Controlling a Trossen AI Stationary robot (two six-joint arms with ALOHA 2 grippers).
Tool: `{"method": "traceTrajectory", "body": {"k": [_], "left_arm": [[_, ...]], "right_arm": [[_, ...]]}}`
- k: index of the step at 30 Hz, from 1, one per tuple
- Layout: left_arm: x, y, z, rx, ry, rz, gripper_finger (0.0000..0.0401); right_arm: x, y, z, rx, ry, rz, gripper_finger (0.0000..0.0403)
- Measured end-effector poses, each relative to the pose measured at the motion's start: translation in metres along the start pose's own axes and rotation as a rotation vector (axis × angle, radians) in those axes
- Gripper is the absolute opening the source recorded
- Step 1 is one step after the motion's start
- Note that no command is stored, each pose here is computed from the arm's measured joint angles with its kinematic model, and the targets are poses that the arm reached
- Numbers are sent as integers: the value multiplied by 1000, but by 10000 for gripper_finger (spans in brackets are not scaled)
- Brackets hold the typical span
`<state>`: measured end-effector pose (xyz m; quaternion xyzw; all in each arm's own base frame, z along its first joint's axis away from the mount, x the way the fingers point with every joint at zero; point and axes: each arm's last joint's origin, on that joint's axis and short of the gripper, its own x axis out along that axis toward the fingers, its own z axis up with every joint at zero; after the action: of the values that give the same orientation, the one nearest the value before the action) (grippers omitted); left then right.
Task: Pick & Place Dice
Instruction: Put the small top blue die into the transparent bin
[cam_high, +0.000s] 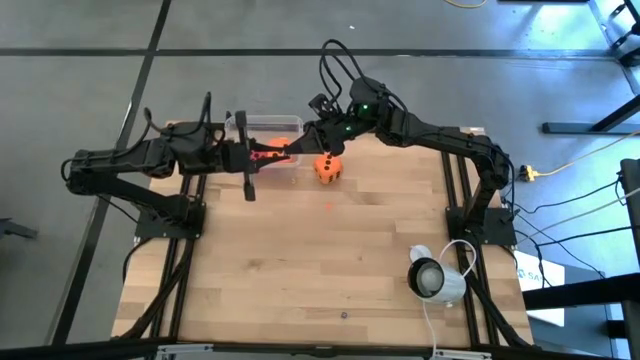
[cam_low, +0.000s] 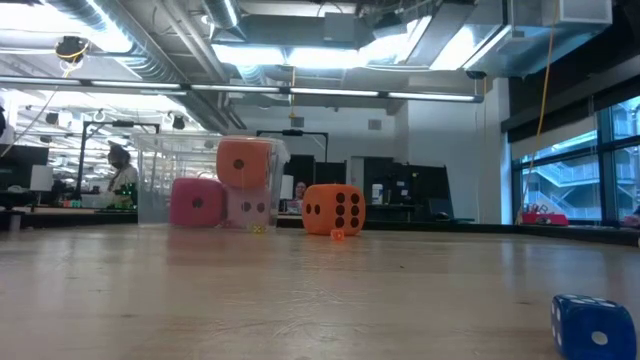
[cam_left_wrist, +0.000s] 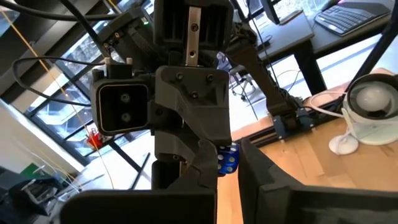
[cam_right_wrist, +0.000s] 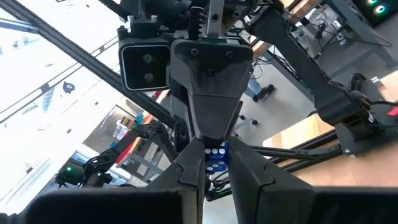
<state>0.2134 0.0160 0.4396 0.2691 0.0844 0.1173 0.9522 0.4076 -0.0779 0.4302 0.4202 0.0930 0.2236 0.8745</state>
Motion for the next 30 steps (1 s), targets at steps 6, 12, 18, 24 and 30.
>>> {"method": "traceTrajectory", "body": {"k": [6, 12, 18, 24, 30], "left_arm": [[3, -1, 0, 0, 4, -1, 6], [7, -2, 0, -4, -1, -2, 18], [11, -2, -1, -16, 16, 31, 56], [11, -2, 1, -25, -7, 25, 61], [11, -1, 2, -30, -26, 24, 62]], "right_arm": [[2, 2, -1, -6, 0, 10, 50], [1, 3, -1, -4, -2, 11, 50], [1, 4, -1, -2, -9, 9, 49], [2, 5, -1, -7, -14, 16, 49], [3, 7, -1, -11, -12, 26, 49]]}}
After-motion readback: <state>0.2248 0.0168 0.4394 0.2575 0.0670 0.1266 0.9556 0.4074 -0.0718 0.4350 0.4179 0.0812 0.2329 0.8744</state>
